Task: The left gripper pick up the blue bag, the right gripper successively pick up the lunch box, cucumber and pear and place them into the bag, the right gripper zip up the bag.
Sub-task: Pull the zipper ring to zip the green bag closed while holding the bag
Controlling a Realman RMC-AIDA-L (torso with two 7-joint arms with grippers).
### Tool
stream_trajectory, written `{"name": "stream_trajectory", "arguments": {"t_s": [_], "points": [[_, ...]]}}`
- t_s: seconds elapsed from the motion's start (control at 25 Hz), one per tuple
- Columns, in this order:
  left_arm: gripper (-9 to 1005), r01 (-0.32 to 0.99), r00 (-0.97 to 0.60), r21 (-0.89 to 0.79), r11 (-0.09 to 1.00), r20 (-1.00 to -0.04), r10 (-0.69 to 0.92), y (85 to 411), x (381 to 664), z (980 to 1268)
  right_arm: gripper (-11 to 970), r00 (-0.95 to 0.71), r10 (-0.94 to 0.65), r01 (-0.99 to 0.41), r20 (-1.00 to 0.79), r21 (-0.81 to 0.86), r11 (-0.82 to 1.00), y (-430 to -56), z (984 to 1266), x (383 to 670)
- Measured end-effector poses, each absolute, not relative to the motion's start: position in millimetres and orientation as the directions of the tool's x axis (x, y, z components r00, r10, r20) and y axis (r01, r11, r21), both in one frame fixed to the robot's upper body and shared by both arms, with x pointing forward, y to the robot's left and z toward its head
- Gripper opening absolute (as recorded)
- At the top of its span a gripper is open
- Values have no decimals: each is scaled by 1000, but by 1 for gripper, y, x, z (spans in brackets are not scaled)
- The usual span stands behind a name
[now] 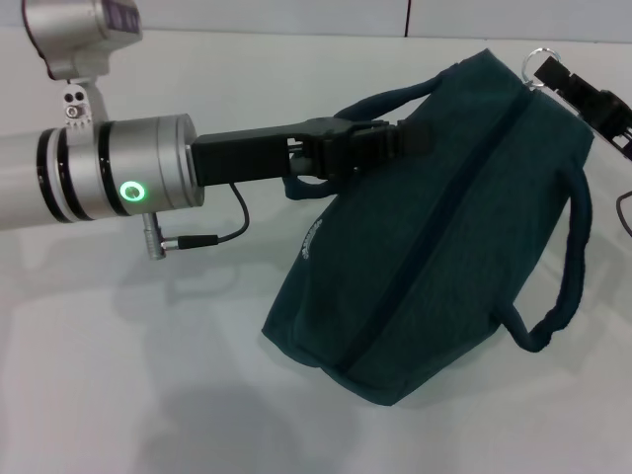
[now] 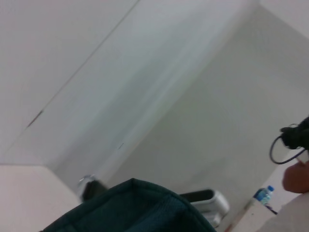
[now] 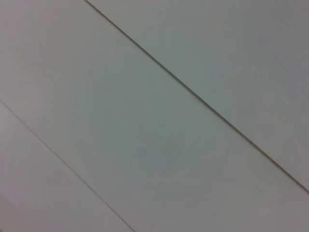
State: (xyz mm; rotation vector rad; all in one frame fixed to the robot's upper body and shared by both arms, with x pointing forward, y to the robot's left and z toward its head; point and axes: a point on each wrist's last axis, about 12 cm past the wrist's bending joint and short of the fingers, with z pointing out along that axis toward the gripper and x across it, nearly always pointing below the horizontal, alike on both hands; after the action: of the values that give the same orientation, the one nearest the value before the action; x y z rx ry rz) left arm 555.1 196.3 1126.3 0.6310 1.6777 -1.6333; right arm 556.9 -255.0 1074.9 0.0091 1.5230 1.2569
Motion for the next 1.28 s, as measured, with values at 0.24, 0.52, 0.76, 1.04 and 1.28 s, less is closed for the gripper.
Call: {"name": "stream_trajectory", "arguments": {"t_s": [0.24,0.52,0.76,1.04,1.28], "points": [[46,801,-583,-597,39,-794,-172,199,551,1133,4,-399,584,-571,-707,690,445,-255,1073,558],[46,813,-561,-580,56,-805,-192,199,551,1131,4,-410,581,-564,-703,696,444,-253,1073,560],[46,802,-568,-590,91,-801,-189,197,555,1127,56,-411,581,-592,-703,690,417,-254,1075,554],[45,807,-556,-580,110,-810,-186,192,562,1130,162,-409,584,-610,-702,686,397,-255,1077,551],[50,815,-540,-564,133,-823,-179,186,572,1136,415,-416,587,-586,-694,699,410,-262,1073,547]]}}
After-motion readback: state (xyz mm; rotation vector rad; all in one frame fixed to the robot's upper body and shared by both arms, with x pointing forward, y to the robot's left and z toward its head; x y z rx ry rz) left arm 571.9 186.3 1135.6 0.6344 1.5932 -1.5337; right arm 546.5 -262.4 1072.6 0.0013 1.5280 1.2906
